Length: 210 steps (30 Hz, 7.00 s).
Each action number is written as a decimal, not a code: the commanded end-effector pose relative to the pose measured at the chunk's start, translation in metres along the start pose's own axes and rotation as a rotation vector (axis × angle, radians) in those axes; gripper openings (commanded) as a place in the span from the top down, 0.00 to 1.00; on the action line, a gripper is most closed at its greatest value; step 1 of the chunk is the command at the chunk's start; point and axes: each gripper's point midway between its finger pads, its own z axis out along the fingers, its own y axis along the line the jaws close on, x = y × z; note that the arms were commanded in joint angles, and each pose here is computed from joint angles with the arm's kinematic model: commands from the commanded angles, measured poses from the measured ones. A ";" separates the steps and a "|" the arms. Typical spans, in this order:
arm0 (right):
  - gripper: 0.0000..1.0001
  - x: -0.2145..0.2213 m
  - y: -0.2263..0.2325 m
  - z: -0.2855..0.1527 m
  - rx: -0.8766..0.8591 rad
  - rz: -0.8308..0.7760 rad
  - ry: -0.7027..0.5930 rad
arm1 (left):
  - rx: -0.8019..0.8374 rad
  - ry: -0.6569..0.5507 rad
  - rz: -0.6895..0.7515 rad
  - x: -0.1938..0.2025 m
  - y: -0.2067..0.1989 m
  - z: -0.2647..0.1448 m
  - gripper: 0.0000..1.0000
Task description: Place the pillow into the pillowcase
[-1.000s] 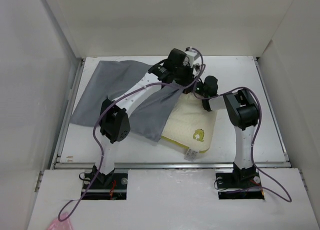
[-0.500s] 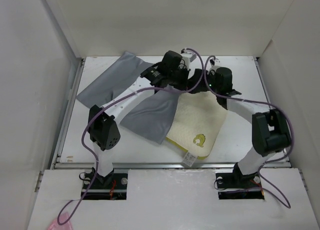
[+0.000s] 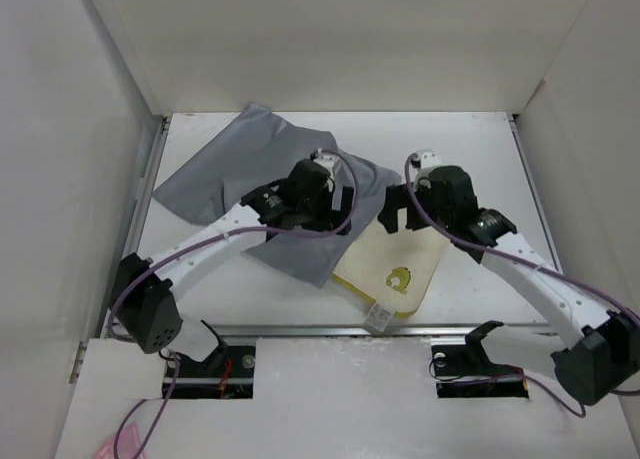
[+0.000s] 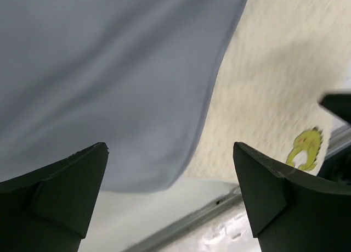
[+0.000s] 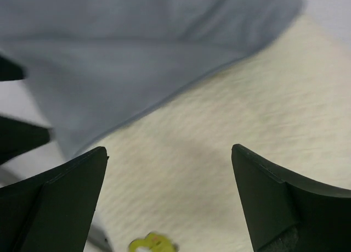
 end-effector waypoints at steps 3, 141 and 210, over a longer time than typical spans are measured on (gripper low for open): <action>0.00 0.045 0.032 -0.017 -0.081 -0.138 0.112 | -0.093 0.160 -0.107 0.098 0.007 -0.019 0.03; 0.11 -0.040 -0.060 0.064 -0.166 0.124 -0.089 | -0.726 -0.182 0.007 -0.060 0.017 -0.031 1.00; 0.00 -0.021 0.062 0.100 -0.327 -0.058 -0.220 | -0.761 -0.264 -0.254 -0.093 0.075 -0.035 1.00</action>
